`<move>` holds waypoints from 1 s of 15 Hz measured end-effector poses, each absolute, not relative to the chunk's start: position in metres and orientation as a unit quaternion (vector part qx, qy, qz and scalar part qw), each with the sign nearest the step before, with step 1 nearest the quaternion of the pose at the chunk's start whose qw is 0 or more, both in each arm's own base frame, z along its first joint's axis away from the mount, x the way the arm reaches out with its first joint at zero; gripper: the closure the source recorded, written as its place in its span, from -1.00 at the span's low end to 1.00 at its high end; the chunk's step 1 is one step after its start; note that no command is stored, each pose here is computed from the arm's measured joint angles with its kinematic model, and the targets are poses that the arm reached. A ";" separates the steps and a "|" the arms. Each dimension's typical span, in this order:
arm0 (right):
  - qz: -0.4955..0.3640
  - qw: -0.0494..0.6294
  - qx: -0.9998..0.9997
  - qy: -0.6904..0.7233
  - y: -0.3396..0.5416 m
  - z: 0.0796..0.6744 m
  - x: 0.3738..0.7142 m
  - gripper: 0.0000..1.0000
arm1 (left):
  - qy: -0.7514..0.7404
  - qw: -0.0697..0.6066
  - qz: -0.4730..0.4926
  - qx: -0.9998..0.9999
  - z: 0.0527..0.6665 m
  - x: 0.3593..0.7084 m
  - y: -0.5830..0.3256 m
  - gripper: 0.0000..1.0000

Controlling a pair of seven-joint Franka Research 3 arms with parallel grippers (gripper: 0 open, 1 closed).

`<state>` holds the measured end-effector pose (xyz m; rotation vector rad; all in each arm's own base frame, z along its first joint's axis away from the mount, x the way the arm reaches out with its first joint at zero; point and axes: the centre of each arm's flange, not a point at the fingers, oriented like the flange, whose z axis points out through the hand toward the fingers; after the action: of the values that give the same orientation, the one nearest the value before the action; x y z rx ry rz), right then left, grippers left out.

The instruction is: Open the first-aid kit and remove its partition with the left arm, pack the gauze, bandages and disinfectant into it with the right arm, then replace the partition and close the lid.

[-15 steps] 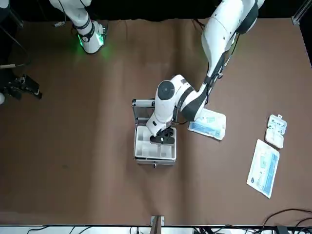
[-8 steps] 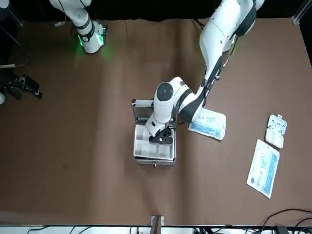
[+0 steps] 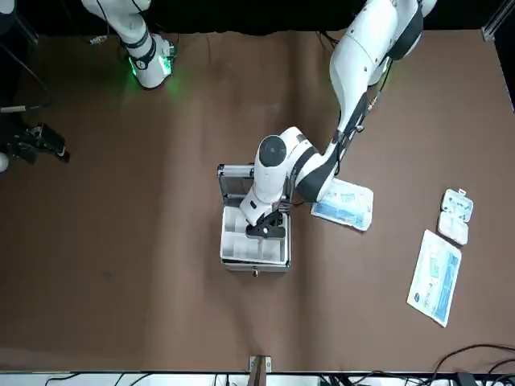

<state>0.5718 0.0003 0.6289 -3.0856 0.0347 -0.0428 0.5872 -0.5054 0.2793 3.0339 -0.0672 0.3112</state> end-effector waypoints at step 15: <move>-0.013 0.028 -0.999 0.012 -0.001 0.629 0.572 -0.97 | -0.022 0.028 0.088 0.996 0.281 0.585 -0.504 0.93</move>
<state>0.5718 -0.0009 0.6285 -3.0859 0.0376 -0.0416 0.5849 -0.5040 0.2812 3.0727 -0.0668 0.2710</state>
